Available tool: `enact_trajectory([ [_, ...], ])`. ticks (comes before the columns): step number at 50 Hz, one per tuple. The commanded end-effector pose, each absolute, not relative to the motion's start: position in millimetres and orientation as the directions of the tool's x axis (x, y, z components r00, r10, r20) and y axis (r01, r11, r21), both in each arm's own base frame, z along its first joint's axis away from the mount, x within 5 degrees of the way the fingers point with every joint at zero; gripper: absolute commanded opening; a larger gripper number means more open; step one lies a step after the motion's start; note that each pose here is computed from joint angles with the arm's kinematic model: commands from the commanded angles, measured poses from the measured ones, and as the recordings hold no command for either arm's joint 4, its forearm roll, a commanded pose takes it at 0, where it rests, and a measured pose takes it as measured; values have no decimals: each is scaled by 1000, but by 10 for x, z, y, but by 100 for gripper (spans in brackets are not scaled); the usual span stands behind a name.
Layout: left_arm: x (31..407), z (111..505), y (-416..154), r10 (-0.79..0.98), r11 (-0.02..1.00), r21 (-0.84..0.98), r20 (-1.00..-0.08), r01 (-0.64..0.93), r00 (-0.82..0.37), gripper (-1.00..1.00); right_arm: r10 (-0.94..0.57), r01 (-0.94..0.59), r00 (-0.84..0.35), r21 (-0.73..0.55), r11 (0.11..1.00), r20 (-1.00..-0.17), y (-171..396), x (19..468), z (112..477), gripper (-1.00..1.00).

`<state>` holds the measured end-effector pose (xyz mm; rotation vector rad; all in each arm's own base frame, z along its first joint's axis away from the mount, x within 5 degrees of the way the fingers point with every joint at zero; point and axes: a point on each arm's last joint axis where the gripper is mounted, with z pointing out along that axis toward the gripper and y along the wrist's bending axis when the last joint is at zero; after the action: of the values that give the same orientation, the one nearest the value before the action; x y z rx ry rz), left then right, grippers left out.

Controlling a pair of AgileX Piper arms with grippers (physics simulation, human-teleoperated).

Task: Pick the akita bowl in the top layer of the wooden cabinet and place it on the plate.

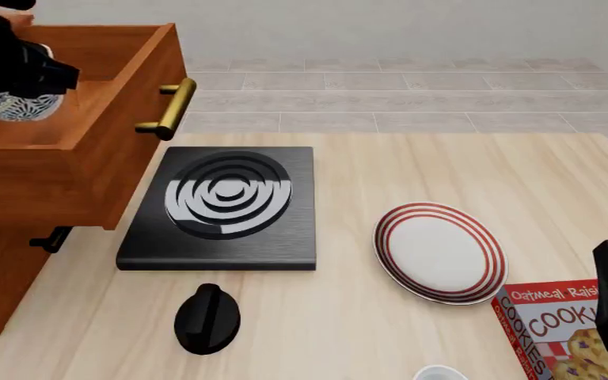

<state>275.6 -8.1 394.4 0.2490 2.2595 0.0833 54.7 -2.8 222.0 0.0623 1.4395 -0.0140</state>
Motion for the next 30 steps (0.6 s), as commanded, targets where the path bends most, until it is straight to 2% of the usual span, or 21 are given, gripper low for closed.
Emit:
enact_trajectory([
  [1,2706,4121,-109,215,976,151,-777,156,-592,-100,28,48,132,34,998,-991,-29,547,2221,100],
  [30,2586,4691,-280,292,952,211,-845,223,-448,-100,18,43,133,24,999,-991,-25,547,2223,100],
])
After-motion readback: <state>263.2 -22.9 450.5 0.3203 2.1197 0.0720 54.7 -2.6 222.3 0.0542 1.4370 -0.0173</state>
